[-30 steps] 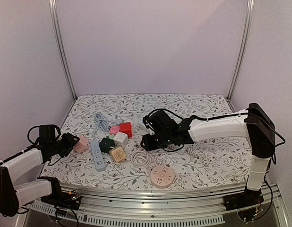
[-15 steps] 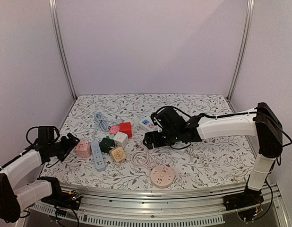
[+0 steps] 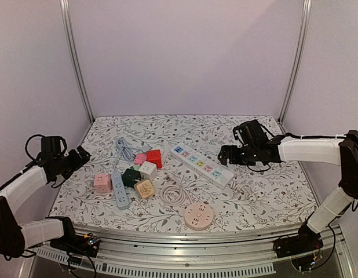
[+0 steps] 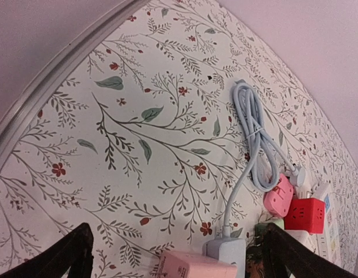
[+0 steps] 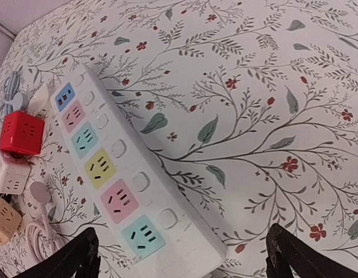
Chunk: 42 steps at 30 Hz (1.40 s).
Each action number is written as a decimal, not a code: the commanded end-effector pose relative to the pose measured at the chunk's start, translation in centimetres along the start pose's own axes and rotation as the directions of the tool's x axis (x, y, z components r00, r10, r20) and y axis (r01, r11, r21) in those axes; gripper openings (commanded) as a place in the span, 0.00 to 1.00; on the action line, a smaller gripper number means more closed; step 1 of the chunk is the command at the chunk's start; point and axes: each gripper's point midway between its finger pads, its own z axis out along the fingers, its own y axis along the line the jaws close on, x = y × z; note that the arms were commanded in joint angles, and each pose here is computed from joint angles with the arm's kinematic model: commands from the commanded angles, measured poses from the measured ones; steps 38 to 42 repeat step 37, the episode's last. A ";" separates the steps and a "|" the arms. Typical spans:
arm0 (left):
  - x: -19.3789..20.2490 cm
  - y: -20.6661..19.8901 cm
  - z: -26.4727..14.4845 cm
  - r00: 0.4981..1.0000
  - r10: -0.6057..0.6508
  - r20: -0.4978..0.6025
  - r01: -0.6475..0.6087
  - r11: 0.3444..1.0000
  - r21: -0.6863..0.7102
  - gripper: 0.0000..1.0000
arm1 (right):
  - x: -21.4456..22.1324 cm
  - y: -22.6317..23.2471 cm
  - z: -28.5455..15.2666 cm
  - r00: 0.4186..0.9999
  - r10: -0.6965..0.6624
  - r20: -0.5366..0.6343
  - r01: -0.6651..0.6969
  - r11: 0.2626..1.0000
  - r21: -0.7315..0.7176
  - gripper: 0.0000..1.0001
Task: Pull the plug off the socket
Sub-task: Reset both arms
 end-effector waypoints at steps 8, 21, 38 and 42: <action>-7.5 -2.4 2.1 0.943 0.215 0.253 -0.231 0.973 0.033 0.99 | -2.4 -16.4 -5.2 0.972 0.143 0.188 -0.189 0.948 0.255 0.99; -7.4 -3.3 0.4 0.821 0.327 0.468 -0.378 0.926 0.016 1.00 | -2.9 -23.0 -14.1 0.815 0.048 0.577 -0.325 0.862 0.388 0.99; -6.6 -3.3 0.4 0.807 0.336 0.485 -0.398 0.917 0.027 1.00 | -2.5 -23.1 -16.7 0.737 -0.004 0.676 -0.343 0.859 0.380 0.99; -6.6 -3.3 0.4 0.807 0.336 0.485 -0.398 0.917 0.027 1.00 | -2.5 -23.1 -16.7 0.737 -0.004 0.676 -0.343 0.859 0.380 0.99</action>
